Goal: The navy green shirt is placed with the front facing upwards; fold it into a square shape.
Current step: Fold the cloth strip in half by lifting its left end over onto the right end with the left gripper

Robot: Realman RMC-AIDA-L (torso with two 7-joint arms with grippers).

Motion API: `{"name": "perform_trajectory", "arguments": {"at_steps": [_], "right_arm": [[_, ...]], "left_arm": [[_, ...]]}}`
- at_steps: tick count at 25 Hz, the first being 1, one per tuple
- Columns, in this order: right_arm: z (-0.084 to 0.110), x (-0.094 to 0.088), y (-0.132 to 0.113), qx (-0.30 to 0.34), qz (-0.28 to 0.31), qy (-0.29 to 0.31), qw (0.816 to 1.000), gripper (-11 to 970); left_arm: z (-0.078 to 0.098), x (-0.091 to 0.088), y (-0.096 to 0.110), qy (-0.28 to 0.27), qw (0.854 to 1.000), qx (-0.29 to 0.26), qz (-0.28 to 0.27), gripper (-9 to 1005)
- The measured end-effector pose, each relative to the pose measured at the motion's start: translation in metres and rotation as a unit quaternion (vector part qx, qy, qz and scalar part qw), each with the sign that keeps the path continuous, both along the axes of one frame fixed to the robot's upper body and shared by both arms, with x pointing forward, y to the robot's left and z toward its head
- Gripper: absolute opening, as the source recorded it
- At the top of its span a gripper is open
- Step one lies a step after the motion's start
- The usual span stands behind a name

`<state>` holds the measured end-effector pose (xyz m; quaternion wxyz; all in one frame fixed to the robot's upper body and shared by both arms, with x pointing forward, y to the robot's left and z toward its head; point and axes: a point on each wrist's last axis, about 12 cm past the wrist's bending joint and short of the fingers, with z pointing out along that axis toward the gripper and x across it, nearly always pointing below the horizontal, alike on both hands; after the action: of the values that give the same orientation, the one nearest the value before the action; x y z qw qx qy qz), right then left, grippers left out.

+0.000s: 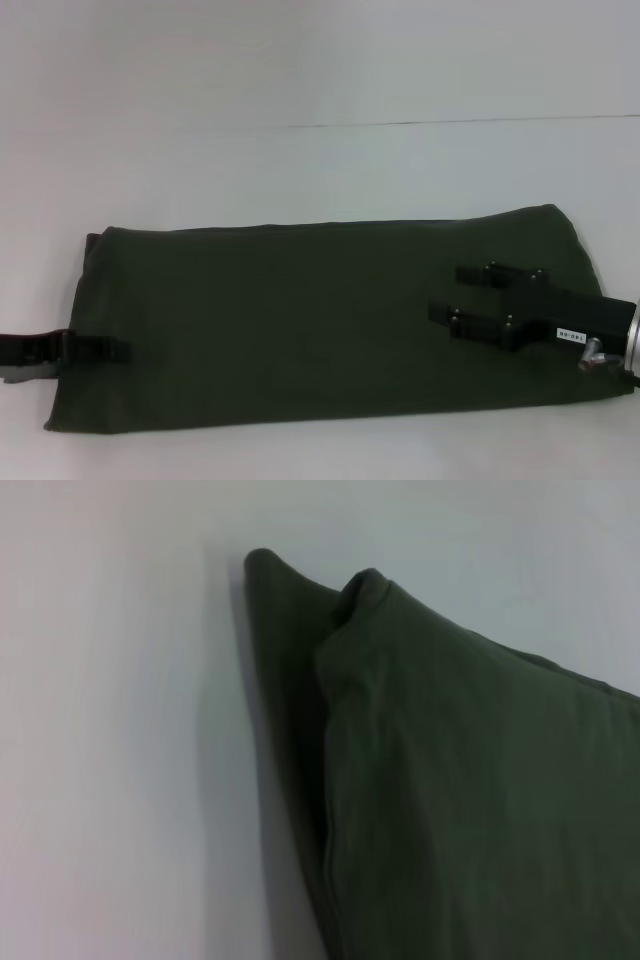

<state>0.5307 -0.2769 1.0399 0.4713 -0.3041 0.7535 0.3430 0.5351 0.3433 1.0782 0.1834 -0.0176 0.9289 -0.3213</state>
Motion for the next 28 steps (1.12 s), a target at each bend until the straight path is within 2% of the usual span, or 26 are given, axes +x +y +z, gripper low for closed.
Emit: {"name": "perform_trajectory", "arguments": {"at_steps": [6,9,15,22,28], "right_arm": [[0.000,0.001,0.000,-0.001,-0.002,0.000,1.000,798],[0.000,0.001,0.000,-0.001,-0.003,0.000,1.000,797],[0.000,0.001,0.000,-0.001,-0.004,0.001,1.000,795],[0.000,0.001,-0.001,-0.002,-0.005,0.000,1.000,794],[0.001,0.003,0.001,-0.002,-0.001,-0.002,1.000,795]], "left_arm": [[0.003,0.002,-0.001,-0.007,1.000,-0.001,-0.003,669],[0.005,0.004,-0.002,-0.010,1.000,-0.001,-0.006,435],[0.007,0.007,-0.004,-0.013,1.000,-0.001,-0.010,222],[0.012,0.010,-0.002,-0.021,1.000,0.003,-0.010,128],[0.021,0.005,0.010,-0.033,0.999,0.019,-0.001,74]]}}
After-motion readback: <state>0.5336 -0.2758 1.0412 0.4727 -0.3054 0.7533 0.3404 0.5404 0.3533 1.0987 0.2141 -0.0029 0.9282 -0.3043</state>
